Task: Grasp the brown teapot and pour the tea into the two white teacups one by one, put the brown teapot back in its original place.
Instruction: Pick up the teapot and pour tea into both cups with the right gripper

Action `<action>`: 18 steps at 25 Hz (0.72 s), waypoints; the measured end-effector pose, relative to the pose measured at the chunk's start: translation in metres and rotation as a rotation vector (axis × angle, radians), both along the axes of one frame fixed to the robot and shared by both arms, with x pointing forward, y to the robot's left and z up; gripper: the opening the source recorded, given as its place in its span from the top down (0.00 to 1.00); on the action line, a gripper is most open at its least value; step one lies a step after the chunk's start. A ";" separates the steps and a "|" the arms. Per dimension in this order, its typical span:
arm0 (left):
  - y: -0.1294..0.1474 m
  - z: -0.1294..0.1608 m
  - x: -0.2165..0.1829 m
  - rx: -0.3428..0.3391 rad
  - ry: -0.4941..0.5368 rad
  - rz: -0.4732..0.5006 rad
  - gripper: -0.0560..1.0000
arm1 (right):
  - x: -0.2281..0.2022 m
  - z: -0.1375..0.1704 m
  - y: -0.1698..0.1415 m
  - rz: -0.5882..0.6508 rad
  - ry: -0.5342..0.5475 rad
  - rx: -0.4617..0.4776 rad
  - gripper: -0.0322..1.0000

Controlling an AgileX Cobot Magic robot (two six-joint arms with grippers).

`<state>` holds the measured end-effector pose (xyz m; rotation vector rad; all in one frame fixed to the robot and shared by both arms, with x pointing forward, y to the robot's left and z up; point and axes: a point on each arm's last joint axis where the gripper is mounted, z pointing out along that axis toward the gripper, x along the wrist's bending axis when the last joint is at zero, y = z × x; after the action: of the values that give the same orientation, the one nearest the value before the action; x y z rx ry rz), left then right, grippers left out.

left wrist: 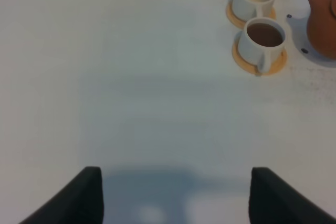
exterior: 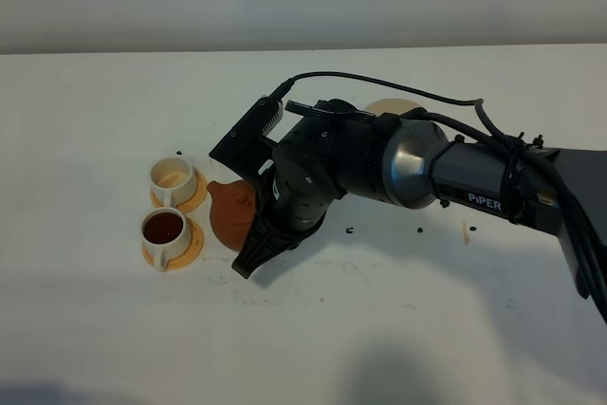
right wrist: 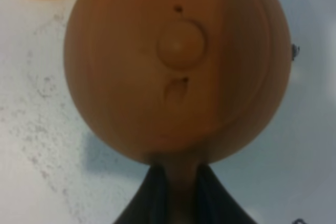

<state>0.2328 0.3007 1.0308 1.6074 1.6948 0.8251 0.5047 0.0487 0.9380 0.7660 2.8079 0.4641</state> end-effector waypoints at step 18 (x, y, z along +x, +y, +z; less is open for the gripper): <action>0.000 0.000 0.000 0.000 0.000 0.000 0.42 | 0.006 0.010 0.003 0.004 -0.001 -0.053 0.87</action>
<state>0.2328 0.3007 1.0308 1.6074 1.6948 0.8251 0.5108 0.0518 0.9482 0.7492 2.8090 0.3886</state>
